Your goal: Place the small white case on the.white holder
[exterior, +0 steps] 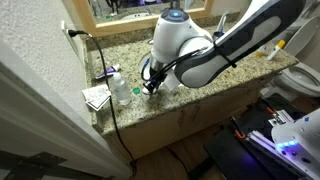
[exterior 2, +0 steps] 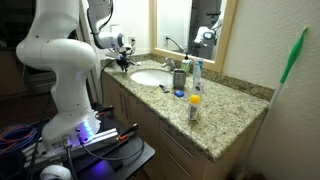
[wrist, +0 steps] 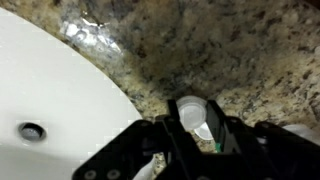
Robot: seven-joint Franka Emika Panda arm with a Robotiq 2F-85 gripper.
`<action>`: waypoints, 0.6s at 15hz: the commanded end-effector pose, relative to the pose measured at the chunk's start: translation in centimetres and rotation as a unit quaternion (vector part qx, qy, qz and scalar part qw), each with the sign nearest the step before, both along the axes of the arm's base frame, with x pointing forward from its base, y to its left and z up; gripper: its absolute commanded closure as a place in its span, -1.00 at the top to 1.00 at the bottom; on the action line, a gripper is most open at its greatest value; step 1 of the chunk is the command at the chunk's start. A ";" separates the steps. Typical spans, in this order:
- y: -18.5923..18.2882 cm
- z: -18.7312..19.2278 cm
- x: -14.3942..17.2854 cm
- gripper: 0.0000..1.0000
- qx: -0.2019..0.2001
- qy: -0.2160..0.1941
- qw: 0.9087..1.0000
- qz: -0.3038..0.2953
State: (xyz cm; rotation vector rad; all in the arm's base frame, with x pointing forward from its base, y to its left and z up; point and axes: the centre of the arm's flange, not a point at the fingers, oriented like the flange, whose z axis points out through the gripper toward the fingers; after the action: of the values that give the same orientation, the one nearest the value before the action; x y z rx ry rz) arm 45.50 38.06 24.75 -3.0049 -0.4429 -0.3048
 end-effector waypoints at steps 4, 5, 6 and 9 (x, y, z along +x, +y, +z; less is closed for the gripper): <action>0.4 -1.3 0.6 -0.71 -0.008 0.005 1.000 0.005; 0.5 -1.2 0.6 0.16 -0.007 0.004 1.000 0.002; 0.4 -0.8 0.5 0.18 -0.006 0.003 1.000 0.004; 0.4 0.7 0.1 0.58 -0.001 -0.010 1.000 0.003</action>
State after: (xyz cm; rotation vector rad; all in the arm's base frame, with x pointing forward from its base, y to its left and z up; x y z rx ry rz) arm 45.53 38.15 24.65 -3.0059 -0.4445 -0.3024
